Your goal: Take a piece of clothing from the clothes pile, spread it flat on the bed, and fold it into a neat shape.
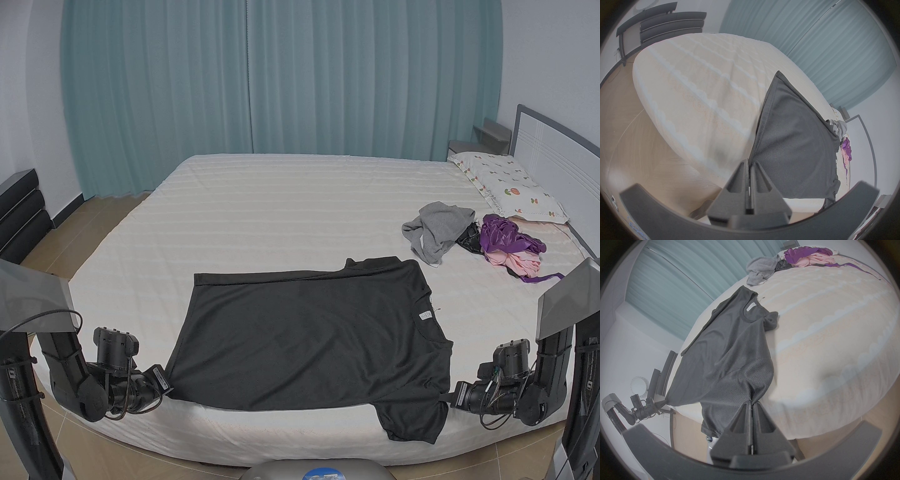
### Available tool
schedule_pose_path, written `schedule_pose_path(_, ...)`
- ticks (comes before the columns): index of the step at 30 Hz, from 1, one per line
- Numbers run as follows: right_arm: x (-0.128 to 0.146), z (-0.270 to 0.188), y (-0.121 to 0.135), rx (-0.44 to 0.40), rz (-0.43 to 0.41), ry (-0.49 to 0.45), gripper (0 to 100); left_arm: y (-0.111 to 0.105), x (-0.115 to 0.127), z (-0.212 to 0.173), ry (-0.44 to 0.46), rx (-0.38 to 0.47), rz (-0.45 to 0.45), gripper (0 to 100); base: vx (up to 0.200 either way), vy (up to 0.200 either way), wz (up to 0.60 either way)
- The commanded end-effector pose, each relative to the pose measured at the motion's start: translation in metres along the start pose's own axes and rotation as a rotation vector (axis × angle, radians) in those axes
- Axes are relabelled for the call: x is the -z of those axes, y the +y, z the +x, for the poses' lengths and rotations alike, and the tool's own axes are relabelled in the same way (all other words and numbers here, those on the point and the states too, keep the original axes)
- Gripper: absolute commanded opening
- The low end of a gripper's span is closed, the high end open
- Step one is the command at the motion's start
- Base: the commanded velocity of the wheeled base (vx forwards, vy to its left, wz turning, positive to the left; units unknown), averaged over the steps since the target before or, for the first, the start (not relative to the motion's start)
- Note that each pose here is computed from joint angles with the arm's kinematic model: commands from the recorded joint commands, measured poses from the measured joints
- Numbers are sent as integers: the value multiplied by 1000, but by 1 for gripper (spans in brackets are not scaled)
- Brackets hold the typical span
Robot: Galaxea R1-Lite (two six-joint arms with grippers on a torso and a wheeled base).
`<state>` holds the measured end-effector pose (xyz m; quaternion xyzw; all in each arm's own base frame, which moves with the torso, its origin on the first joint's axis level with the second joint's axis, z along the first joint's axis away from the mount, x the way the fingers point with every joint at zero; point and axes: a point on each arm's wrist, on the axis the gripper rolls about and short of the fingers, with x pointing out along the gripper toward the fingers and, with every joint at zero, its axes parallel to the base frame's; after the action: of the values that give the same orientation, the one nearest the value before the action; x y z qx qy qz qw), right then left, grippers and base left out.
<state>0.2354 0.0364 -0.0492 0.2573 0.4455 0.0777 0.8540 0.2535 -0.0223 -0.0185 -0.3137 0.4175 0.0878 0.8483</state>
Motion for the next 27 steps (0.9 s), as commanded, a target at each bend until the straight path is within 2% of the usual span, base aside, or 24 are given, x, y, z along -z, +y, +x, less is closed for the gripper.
schedule_pose_path(1, -4, -14, 1, -5, 7, -29, 0, 1, 0, -2, -2, -4, 0, 0, 0, 0, 0)
schedule_pose_path(7, -1, -28, -2, -7, 20, -28, 0, 1, 2, -8, -8, -5, 12, 0, 0, 0, 0)
schedule_pose_path(11, 1, -46, -4, -48, 36, -31, 0, 1, -1, -18, -31, 6, 11, 0, 0, 0, 0)
schedule_pose_path(14, 1, -49, -5, -49, 39, -33, 0, 1, 0, -20, -27, 4, 24, 0, 0, 0, 0)
schedule_pose_path(16, 0, -54, -11, -34, 31, -39, 0, 6, 5, -25, -12, -10, 91, 0, 0, 0, 0)
schedule_pose_path(20, -1, -58, -15, -22, 47, -45, 0, 10, 10, -28, -1, -34, 113, 0, 0, 0, 0)
schedule_pose_path(25, 7, -69, -14, -24, 10, 49, 0, 15, 17, -34, 17, -61, 173, 0, 0, 0, 0)
schedule_pose_path(27, 8, -74, -15, -24, -1, 60, 0, 16, 17, -38, 13, -58, 184, 0, 0, 0, 0)
